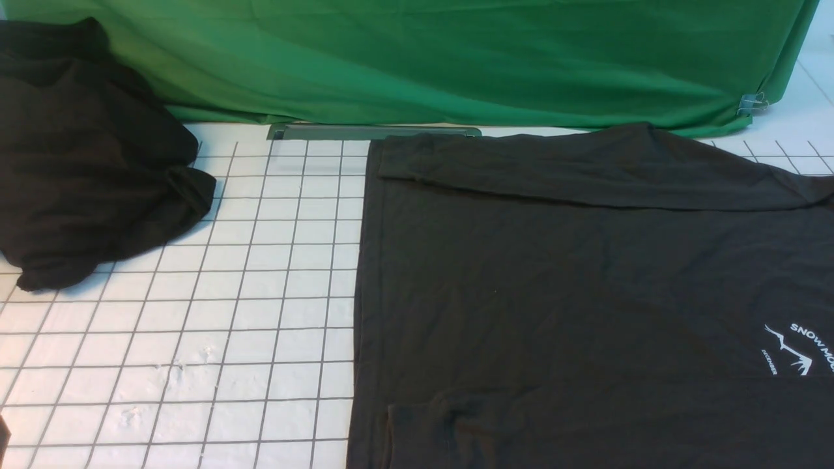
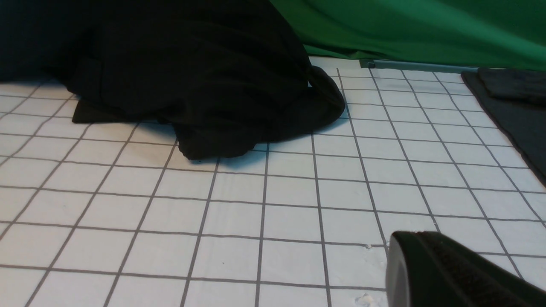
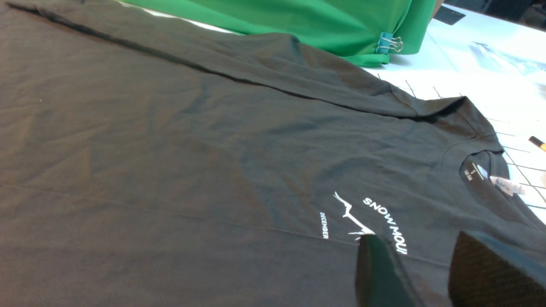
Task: Fold a long-sleeved shirt over a white checkered tablecloth.
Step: 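Grasp the left edge of the dark T-shirt lying flat on the table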
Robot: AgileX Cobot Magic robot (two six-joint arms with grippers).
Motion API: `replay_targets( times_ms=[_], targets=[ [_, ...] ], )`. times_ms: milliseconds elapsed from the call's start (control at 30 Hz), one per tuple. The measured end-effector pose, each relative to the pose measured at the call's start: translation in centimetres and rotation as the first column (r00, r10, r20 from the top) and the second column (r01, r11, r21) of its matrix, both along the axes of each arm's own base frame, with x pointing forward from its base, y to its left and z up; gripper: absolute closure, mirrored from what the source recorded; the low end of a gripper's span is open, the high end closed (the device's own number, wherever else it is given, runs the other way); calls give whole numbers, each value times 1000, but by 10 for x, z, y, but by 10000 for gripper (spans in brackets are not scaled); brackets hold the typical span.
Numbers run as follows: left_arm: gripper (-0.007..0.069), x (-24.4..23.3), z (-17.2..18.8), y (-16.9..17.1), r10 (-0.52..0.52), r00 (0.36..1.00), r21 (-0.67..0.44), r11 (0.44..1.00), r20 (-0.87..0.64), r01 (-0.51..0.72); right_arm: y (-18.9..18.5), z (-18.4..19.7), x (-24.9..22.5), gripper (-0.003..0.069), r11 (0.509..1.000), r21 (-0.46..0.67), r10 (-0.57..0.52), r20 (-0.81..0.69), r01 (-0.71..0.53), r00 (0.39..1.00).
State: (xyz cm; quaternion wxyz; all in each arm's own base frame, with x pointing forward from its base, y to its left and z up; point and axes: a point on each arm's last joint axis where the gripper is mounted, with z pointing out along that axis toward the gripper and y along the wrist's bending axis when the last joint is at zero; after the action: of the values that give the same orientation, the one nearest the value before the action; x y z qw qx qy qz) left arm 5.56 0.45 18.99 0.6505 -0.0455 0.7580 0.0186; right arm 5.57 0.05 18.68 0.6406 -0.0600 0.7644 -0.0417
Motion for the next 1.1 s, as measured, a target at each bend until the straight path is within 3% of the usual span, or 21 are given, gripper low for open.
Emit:
replay_targets(
  times_ms=[500,600,633,667,700,733,767,800,833,867,900,933,1100],
  targets=[
    [622,0,0,0,0,1000,0,1000,0,0,0,2,0,417,1000,0,0,21,0,1000],
    [622,0,1,-1,0,1000,-97,995,17,2,0,5,1,417,1000,12,1,59,-1,998],
    [622,1,2,-4,6,999,-297,955,39,6,1,8,1,417,995,95,-8,83,0,996],
    [622,1,2,-6,10,999,-417,909,48,11,1,8,1,417,988,155,-14,89,0,996],
    [622,1,3,-8,15,998,-554,832,57,20,2,10,1,417,964,267,-27,97,0,995],
    [622,1,4,-10,22,998,-708,706,64,30,2,11,1,417,914,406,-45,98,2,994],
    [622,1,5,-11,23,998,-727,685,66,32,2,11,1,417,903,430,-49,97,2,994],
    [622,1,6,-13,27,997,-840,541,72,46,3,11,1,417,805,593,-70,83,7,994],
    [622,1,7,-14,29,997,-879,474,76,53,3,12,1,417,748,664,-81,75,10,994],
    [622,1,7,-14,29,997,-884,464,76,54,3,12,1,417,728,685,-84,72,12,994],
    [622,1,8,-15,32,996,-913,404,80,60,3,12,1,417,661,750,-93,60,16,994],
    [622,1,8,-15,33,996,-918,391,80,61,3,12,1,417,636,772,-96,55,18,994],
    [622,1,9,-13,45,995,-902,428,87,59,3,12,1,417,596,803,-100,48,21,994]
  ],
)
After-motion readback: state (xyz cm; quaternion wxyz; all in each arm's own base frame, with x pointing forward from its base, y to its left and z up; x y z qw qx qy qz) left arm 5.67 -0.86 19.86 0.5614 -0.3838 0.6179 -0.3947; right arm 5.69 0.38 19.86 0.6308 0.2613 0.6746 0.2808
